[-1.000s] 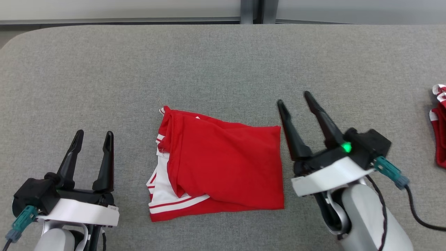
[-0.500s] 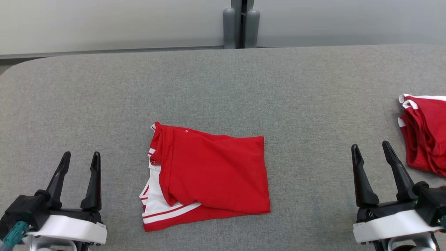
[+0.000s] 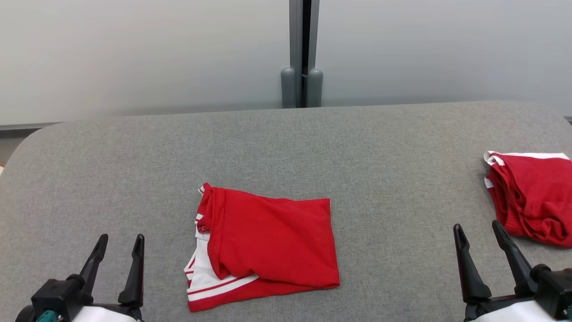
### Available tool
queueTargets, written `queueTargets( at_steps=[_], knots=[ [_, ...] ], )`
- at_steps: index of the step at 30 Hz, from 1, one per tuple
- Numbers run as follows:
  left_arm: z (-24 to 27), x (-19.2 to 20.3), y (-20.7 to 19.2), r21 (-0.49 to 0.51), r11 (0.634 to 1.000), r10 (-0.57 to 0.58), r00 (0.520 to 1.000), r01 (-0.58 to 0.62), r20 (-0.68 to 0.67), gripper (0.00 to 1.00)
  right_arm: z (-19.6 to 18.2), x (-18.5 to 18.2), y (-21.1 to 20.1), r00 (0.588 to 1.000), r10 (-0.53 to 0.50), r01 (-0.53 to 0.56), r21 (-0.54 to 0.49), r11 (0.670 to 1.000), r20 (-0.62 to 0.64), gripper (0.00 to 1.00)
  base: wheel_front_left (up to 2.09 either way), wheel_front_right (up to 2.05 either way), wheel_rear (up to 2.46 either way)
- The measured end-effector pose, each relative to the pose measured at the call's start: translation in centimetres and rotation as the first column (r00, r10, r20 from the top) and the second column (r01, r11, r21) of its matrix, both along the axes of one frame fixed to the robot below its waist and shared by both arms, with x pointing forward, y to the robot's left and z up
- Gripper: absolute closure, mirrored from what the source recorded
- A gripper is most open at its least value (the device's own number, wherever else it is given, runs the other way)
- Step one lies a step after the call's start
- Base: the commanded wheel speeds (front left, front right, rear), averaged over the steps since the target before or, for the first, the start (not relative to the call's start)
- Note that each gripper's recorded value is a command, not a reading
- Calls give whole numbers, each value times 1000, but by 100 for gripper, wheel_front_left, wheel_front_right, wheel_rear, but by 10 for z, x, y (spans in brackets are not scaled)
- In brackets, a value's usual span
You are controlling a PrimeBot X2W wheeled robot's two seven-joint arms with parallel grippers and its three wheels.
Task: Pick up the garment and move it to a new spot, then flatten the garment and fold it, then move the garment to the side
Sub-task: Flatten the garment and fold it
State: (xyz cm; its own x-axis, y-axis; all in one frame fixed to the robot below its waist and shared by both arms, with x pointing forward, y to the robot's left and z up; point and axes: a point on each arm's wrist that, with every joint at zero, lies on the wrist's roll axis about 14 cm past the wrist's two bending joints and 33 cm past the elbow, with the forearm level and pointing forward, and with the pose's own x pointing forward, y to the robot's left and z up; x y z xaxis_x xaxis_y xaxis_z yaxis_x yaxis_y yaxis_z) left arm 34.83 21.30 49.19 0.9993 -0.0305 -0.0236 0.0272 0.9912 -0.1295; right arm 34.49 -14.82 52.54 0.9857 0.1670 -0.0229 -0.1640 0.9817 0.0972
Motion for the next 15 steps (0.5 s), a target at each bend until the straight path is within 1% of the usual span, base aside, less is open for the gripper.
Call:
queueTargets(
  at_steps=[6,15],
  knots=[
    [2,-12,0,-2,1000,9,1000,-9,0,0,6,-12,-2,1000,1,-1,-7,1000,4,0,0,0,0],
    [3,-17,1,-3,1000,18,1000,-18,0,0,10,-15,-4,1000,4,-4,-11,1000,5,0,0,0,0]
  ],
)
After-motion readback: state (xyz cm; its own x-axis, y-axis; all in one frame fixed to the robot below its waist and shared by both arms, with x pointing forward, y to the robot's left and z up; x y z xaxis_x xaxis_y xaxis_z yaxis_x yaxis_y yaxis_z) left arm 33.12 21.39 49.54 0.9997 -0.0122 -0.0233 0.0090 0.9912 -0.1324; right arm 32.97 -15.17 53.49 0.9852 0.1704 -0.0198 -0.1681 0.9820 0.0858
